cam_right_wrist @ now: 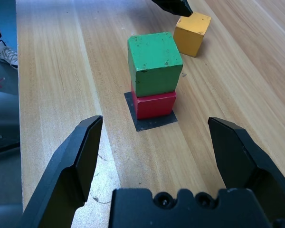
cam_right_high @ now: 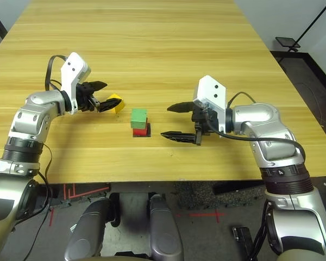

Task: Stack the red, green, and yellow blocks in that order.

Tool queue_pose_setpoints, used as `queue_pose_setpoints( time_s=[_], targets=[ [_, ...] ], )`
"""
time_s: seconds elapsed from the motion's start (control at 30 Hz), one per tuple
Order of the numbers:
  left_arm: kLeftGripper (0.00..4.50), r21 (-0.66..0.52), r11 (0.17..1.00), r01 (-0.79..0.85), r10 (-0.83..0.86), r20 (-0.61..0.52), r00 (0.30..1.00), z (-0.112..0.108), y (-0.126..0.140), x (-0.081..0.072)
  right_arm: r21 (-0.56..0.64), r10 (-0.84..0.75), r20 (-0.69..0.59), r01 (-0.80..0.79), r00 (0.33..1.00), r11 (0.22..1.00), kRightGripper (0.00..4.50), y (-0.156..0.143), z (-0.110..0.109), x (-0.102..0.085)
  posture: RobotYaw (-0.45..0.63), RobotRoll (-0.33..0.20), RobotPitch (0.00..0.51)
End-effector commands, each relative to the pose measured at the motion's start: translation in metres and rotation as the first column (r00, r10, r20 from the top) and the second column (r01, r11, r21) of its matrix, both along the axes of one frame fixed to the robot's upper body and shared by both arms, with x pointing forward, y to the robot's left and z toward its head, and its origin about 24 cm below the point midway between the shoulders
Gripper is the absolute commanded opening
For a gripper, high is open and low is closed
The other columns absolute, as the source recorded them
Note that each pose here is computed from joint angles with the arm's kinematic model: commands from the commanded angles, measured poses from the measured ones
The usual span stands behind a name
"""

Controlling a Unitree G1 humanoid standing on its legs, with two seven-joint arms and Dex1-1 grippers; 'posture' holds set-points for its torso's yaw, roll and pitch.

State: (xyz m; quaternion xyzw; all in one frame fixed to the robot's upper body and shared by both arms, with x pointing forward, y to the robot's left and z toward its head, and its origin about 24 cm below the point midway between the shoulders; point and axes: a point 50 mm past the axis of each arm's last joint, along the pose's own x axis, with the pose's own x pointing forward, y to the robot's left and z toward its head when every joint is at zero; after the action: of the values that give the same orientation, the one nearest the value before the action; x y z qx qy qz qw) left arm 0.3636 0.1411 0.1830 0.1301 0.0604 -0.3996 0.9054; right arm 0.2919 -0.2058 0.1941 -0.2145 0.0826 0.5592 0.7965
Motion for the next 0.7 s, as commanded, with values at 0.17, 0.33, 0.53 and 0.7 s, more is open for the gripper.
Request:
queue_pose_setpoints(
  time_s=[0.17, 0.33, 0.53, 0.7],
  targets=[
    [4.46, 0.017, 1.0, -0.024, 0.024, -0.023, 0.999, -0.014, -0.003, 0.003, 0.007, 0.006, 0.001, -0.006, 1.0, 1.0, 4.5, 0.0, 0.001, -0.002, 0.15, 0.096, 0.232],
    [4.46, 0.016, 0.999, -0.049, 0.05, -0.032, 0.998, -0.02, -0.003, 0.007, 0.007, 0.007, 0.003, -0.007, 1.0, 1.0, 4.5, 0.0, 0.002, -0.002, 0.15, 0.094, 0.235],
    [4.46, 0.013, 0.999, -0.051, 0.051, -0.046, 0.998, -0.025, -0.004, 0.008, 0.004, 0.006, 0.002, -0.006, 1.0, 1.0, 4.5, 0.001, 0.001, -0.001, 0.15, 0.089, 0.246],
    [4.46, 0.019, 0.997, -0.071, 0.072, -0.057, 0.996, -0.031, -0.004, 0.011, 0.0, 0.008, 0.002, -0.008, 1.0, 1.0, 4.5, 0.001, 0.0, 0.0, 0.15, 0.087, 0.25]
  ],
)
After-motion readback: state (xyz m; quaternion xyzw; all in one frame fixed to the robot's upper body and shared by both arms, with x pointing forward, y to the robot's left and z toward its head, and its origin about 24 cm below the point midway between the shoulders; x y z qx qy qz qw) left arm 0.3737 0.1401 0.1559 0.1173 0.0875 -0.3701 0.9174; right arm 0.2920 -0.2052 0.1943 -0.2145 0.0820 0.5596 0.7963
